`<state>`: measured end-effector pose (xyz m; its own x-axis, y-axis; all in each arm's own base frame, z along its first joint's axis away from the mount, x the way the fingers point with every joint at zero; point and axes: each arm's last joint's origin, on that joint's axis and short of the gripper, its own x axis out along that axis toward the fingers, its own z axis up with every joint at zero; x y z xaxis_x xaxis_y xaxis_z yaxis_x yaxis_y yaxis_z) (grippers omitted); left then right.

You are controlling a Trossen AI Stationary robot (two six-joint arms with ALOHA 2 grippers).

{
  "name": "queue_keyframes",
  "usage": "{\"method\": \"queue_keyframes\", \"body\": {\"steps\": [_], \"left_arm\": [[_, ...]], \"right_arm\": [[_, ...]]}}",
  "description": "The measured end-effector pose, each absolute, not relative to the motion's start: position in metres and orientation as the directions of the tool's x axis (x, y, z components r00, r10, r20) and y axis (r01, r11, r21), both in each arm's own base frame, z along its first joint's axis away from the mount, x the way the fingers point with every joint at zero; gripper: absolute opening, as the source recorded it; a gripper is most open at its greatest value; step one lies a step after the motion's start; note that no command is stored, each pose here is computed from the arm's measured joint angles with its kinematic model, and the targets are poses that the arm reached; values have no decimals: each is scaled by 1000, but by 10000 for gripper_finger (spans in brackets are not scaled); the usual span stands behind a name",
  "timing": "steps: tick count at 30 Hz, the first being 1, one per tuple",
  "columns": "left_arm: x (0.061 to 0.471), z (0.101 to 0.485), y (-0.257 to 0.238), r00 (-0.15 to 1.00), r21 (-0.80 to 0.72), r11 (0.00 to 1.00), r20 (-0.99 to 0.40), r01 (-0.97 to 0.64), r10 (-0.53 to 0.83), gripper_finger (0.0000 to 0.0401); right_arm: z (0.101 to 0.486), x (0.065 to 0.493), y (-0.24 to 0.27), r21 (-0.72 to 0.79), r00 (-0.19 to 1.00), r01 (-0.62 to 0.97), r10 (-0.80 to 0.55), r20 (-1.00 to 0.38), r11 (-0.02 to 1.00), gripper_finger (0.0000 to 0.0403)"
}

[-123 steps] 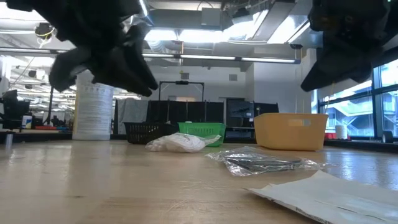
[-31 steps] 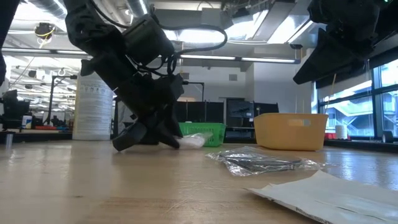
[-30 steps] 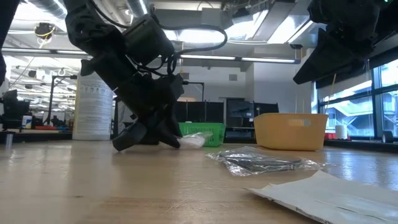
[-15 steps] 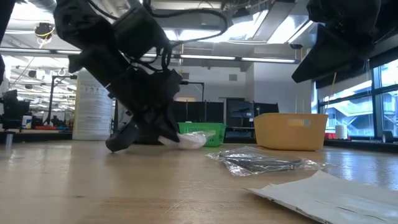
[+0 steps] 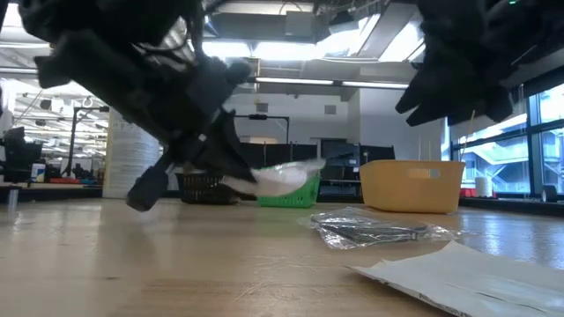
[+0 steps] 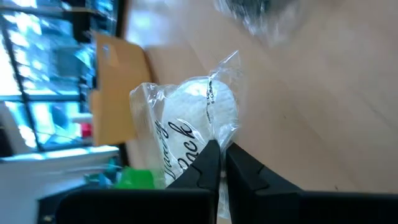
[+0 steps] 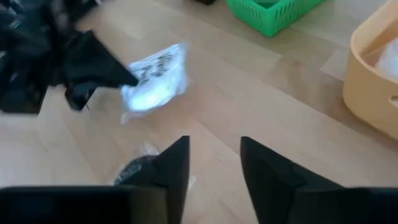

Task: Pick & Place Travel size toiletries
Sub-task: Put the white cotton pack into the yellow bin

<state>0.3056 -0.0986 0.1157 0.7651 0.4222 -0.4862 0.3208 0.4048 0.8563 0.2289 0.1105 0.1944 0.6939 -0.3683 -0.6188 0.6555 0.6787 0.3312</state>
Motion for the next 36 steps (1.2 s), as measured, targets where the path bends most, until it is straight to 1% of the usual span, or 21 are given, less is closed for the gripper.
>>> {"method": "queue_keyframes", "body": {"steps": [4,6,9,12,15,18,21,26,29,33,36], "left_arm": [[306,122,-112,814,884,361,-432,297,389,4],[306,124,-117,833,895,335,-412,294,370,4],[305,128,-123,854,910,304,-382,281,354,4],[305,131,-128,871,924,271,-353,268,342,4],[306,135,-131,886,938,232,-325,258,331,4],[307,138,-132,898,950,195,-298,245,324,4],[309,141,-131,903,957,164,-280,238,325,5],[310,142,-130,908,962,127,-270,242,321,4],[310,142,-130,909,963,120,-269,243,319,5],[311,142,-128,907,963,110,-268,245,325,5],[312,142,-127,905,963,111,-268,245,329,5]], "right_arm": [[197,238,103,404,713,653,-338,-614,641,196],[200,244,100,439,734,633,-314,-602,637,215],[205,252,97,489,775,589,-277,-569,643,235],[211,259,95,545,818,535,-236,-524,646,245],[215,264,92,587,846,494,-198,-495,641,246],[216,268,90,605,856,475,-176,-487,639,239],[213,272,90,619,861,456,-142,-488,639,228],[203,277,89,608,847,467,-127,-516,642,216],[198,281,89,611,845,466,-116,-523,640,212],[192,288,90,636,851,427,-50,-522,643,207],[189,291,90,628,852,417,-41,-522,657,194]]}}
